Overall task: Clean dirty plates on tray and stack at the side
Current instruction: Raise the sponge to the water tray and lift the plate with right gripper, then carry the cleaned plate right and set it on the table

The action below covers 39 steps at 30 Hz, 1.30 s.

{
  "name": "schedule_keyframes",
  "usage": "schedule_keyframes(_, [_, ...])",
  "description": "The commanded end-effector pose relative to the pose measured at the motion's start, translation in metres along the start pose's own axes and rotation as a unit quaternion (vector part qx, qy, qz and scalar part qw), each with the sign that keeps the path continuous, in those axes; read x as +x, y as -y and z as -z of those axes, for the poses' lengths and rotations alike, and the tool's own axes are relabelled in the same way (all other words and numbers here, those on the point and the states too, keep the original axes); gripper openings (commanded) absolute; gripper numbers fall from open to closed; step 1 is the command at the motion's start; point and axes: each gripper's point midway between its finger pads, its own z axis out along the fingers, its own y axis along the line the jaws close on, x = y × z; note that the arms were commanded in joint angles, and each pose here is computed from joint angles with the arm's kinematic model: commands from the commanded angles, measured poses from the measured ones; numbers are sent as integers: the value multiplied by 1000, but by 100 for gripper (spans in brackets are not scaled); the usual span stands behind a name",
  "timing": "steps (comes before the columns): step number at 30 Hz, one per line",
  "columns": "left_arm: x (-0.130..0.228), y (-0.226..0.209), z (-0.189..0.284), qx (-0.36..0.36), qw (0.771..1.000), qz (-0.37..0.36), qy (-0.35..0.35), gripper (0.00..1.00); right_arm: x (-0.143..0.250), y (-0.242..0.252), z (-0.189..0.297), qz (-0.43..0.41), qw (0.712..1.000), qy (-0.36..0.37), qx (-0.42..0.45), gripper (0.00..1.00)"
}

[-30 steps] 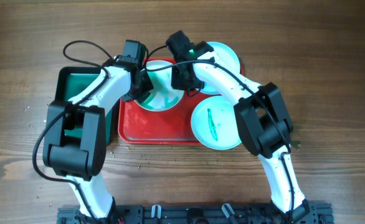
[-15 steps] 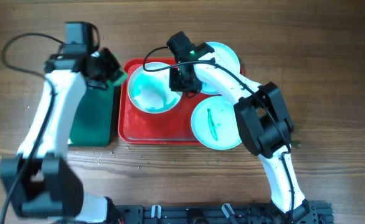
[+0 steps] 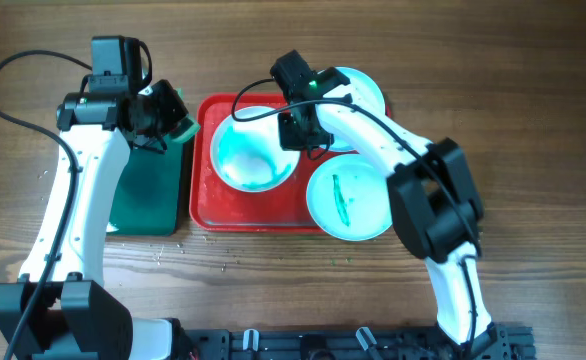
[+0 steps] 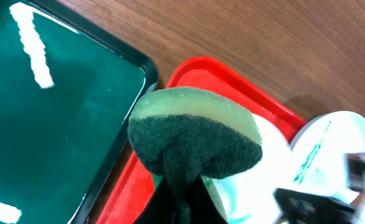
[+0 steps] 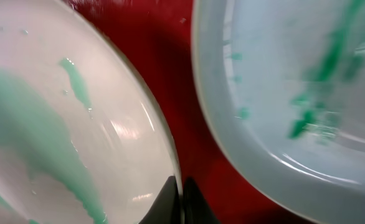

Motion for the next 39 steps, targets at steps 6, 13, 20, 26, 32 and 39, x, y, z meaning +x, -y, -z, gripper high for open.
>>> schedule_keyframes(6, [0, -7, -2, -17, 1000, -8, -2, 4, -29, 38, 135, 65, 936, 219, 266, 4])
schedule_keyframes(13, [3, -8, -4, -19, 1000, -8, -6, 4, -21, 24, 192, 108, 855, 314, 399, 4])
schedule_keyframes(20, [3, -8, -4, -19, 1000, -8, -6, 4, -7, -5, 236, 137, 770, 395, 482, 4])
schedule_keyframes(26, [3, -9, -4, -20, 1000, -8, -7, 4, 2, -21, 258, 142, 726, 439, 510, 4])
schedule_keyframes(32, [3, -9, -4, -20, 1000, -7, -8, 4, 2, -23, 261, 141, 720, 444, 514, 4])
schedule_keyframes(39, [4, -10, -6, -22, 1000, -7, -11, 4, 1, -23, 232, 111, 782, 426, 441, 4])
